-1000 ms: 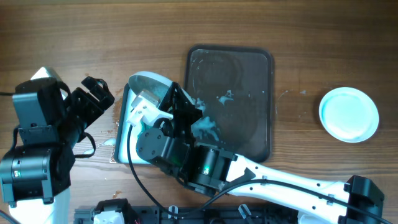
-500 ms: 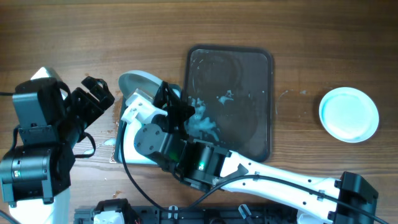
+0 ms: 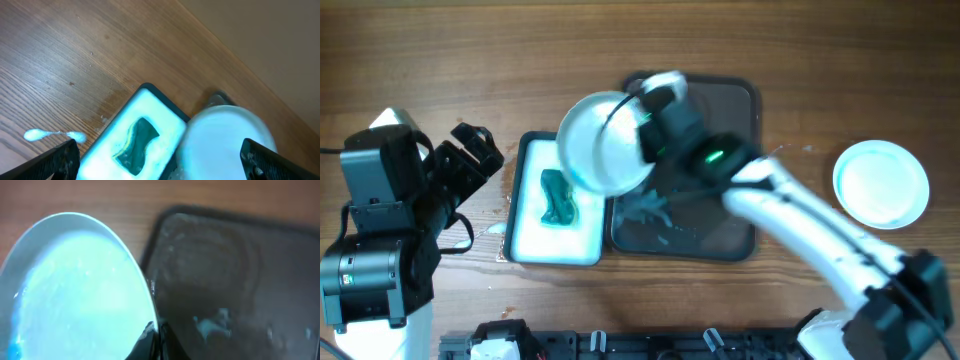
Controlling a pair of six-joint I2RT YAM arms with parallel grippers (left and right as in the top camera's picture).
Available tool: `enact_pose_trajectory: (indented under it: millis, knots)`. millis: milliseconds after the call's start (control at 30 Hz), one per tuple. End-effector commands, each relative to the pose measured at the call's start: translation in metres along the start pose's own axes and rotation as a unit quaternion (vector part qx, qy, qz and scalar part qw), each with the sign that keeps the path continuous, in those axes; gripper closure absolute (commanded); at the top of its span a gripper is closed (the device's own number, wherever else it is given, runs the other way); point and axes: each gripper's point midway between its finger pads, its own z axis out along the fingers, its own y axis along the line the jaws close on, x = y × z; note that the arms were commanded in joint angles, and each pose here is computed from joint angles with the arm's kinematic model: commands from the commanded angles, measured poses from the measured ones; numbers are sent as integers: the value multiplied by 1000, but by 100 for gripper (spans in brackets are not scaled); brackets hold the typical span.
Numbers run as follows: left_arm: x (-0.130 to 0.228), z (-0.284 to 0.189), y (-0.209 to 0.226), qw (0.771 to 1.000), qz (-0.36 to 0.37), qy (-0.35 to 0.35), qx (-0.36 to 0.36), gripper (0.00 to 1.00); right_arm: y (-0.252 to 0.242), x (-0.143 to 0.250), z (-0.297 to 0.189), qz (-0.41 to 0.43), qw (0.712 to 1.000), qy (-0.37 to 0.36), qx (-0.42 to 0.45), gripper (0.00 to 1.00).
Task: Clean dirty plates on tray and stack at the side
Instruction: 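Carry the plate right and stack it on the cleaned plates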
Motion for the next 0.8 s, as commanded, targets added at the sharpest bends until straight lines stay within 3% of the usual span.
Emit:
enact_pose_trajectory:
  millis: [0,33,67,133,233,500,533,567,600,667,767]
  knots:
    - [-7,-4,1,1000,-10,-13,-4,0,-72,-37,-56,193,978,-4,-74,96]
    - [-7,-4,1,1000,-10,-13,-4,0,-135,-36,-65,257,966,-8,-22,96]
    - [-7,-4,1,1000,-10,-13,-4,0,-167,-32,-71,285,958,-9,7,96]
    - [-7,-4,1,1000,-10,-13,-4,0,-269,3,-89,375,919,7,121,96]
    - [-7,-4,1,1000,-10,-13,-4,0,-355,65,-109,464,857,57,215,96]
    - [-7,-4,1,1000,-10,-13,-4,0,-428,174,-118,556,755,181,296,96]
    - [-7,-4,1,1000,-10,-13,-4,0,-431,180,-122,563,749,184,298,96]
    - [-7,-4,1,1000,-10,-13,-4,0,-427,181,-125,566,749,189,289,72]
    - [-7,-4,1,1000,-10,-13,-4,0,-424,180,-128,563,752,191,283,56]
    - [-7,-4,1,1000,-10,-13,-4,0,-415,171,-139,558,759,180,283,54]
    - [-7,-4,1,1000,-10,-13,-4,0,-374,120,-148,531,819,112,187,53]
